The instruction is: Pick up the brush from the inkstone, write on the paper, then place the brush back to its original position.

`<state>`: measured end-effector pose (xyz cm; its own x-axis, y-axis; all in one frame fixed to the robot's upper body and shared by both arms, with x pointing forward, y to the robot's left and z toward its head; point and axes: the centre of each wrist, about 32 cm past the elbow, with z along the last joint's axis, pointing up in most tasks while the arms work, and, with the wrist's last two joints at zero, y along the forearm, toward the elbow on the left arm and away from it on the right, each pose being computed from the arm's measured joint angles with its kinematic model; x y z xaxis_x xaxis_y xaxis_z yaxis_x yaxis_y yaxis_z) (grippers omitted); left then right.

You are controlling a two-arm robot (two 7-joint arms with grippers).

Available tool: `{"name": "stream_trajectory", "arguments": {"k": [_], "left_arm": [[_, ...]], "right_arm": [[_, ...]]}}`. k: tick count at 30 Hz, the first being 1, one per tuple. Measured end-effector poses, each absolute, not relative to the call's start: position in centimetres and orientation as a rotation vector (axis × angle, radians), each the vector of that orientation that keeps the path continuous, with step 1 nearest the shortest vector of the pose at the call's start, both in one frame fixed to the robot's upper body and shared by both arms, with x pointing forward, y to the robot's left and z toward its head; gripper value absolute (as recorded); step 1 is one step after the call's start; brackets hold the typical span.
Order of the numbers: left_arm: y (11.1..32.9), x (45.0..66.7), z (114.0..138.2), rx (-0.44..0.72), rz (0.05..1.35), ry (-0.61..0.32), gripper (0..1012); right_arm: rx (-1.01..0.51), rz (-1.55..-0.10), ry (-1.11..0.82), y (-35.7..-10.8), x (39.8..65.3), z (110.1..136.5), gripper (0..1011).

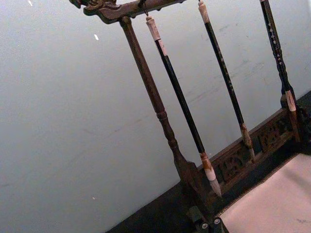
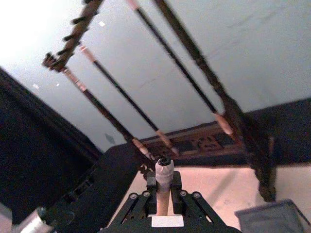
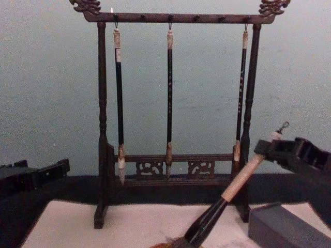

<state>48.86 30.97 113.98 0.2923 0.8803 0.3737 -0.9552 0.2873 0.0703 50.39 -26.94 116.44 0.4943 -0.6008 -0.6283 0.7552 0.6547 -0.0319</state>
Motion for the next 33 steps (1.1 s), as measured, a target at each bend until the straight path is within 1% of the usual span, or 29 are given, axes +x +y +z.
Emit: {"name": "stream_trajectory", "arguments": {"k": [11,25,33], "left_arm": [[31.0,48.9,114.0,0.304,1.248,-0.285,1002],[31.0,48.9,114.0,0.304,1.248,-0.285,1002],[31.0,48.9,114.0,0.304,1.248,-0.285,1002]], "right_arm": [[0.197,-0.798,0.544,-26.1,50.2,118.5,173],[0.167,-0.822,0.460,-26.6,49.7,119.7,173],[0.150,-0.816,0.366,-26.6,48.9,121.1,173]]}}
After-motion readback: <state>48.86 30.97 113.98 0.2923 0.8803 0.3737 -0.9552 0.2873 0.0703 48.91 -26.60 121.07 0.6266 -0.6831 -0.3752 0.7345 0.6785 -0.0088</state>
